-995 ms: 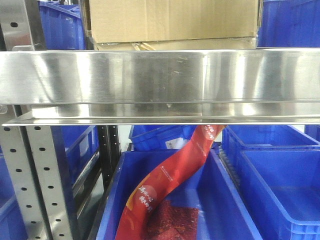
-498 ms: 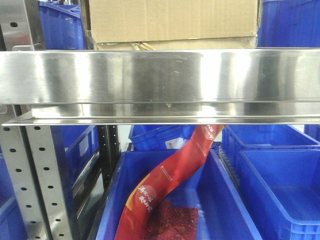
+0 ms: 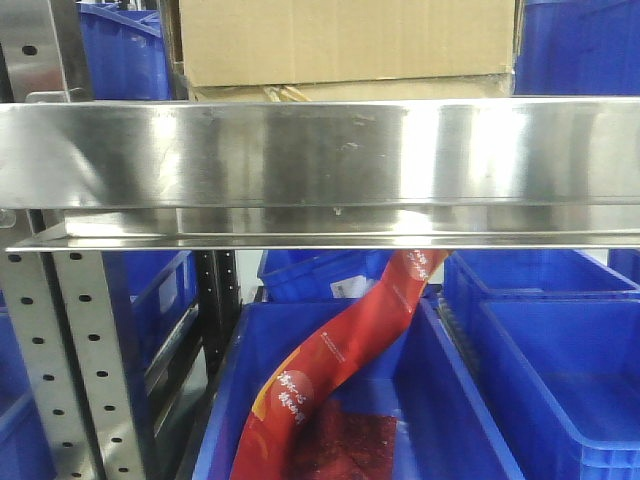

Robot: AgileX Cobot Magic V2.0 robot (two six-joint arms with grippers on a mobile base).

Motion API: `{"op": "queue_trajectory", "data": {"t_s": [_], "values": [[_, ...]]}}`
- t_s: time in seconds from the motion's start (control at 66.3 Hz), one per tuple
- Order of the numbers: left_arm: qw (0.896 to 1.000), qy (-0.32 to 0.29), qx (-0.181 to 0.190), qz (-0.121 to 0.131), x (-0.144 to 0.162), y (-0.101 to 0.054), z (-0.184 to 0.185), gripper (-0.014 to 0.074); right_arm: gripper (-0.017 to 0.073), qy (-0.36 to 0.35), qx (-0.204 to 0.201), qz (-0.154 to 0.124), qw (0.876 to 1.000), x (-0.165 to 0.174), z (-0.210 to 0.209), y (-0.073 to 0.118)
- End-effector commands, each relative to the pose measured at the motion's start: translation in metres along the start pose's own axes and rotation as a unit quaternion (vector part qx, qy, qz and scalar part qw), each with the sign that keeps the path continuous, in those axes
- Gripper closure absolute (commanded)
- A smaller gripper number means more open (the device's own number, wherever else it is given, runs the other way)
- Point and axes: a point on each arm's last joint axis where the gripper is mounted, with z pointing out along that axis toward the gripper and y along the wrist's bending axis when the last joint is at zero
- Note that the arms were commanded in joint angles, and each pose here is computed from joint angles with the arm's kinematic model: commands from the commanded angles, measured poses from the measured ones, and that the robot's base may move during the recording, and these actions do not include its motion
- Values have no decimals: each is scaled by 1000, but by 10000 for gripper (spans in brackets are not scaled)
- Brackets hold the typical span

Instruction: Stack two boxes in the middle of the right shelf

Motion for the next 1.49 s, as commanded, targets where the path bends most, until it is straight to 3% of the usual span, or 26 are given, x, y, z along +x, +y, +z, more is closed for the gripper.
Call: {"op": "queue_trajectory", "data": {"t_s": [0.0,0.226,0.468,0.679,1.011,1.478], "values": [[999,-36,3,1,-6,0,-13,705,722,-25,0,-10,1000,-3,-9,0],[996,-88,10,-1,-11,0,-36,705,722,-38,-2,-10,999,-5,-15,0],[996,-92,10,-2,-11,0,-38,705,722,-39,3,-10,999,3,-15,-2],[996,-92,10,-2,-11,0,-38,705,722,-78,83,-79,990,46,-20,-21],[996,-92,10,-2,-11,0,-38,705,722,-93,111,-76,987,124,-23,-40],[996,-89,9,-2,-11,1,-38,705,722,-71,113,-73,988,127,-22,-40]]}}
